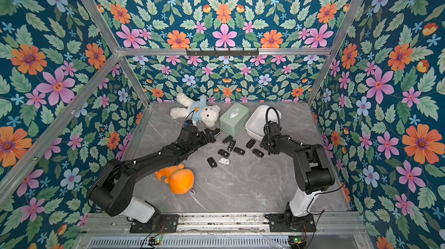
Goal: Place the car key into the storage box
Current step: Pick up the car key from the center of the board.
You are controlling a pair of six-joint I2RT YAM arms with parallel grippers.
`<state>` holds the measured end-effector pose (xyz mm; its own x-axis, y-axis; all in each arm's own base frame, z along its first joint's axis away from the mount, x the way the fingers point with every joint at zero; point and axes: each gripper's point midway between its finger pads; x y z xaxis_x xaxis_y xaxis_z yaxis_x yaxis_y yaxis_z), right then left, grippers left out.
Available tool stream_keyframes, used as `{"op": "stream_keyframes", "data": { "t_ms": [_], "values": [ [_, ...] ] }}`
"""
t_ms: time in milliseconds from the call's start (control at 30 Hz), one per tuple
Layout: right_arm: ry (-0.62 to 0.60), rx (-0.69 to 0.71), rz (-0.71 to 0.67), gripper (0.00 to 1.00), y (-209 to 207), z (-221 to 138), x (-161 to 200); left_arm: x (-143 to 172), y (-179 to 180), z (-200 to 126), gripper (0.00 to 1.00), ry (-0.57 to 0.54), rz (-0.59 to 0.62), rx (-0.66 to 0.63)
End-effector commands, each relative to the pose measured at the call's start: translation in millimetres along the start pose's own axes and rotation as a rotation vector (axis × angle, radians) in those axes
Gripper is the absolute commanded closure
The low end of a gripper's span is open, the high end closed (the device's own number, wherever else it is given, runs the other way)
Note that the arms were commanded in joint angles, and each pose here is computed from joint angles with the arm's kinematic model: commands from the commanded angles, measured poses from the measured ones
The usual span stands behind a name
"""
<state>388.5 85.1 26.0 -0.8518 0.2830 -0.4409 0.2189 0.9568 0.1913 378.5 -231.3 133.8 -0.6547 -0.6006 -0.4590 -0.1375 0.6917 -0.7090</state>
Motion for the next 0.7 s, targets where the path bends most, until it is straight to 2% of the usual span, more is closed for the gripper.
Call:
{"op": "stream_keyframes", "data": {
  "t_ms": [0, 167, 367, 567, 667],
  "values": [
    [0.019, 0.105, -0.026, 0.47, -15, 4, 4, -3, 0, -1, 0.0, -0.011, 0.001, -0.004],
    [0.033, 0.137, -0.029, 0.48, -21, 8, 8, -5, 1, -3, 0.0, -0.02, 0.008, -0.011],
    [0.049, 0.16, -0.028, 0.6, -26, 13, 13, -6, 0, -5, 0.0, -0.024, 0.008, -0.012],
    [0.043, 0.146, -0.025, 0.67, -24, 10, 13, -10, 0, -9, 0.0, -0.04, 0.008, -0.016],
    [0.016, 0.141, -0.024, 0.68, -23, -1, 8, -11, -1, -9, 0.0, -0.046, 0.008, -0.017]
  ]
}}
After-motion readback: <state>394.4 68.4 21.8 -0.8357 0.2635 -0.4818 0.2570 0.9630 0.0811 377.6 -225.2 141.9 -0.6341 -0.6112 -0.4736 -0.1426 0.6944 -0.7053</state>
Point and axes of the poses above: each gripper's point midway between its finger pads, its own z axis out along the fingers, its own y axis along the line the jaws close on, x = y × z, and after that the axes turned 10 degrees about -z, right-handed
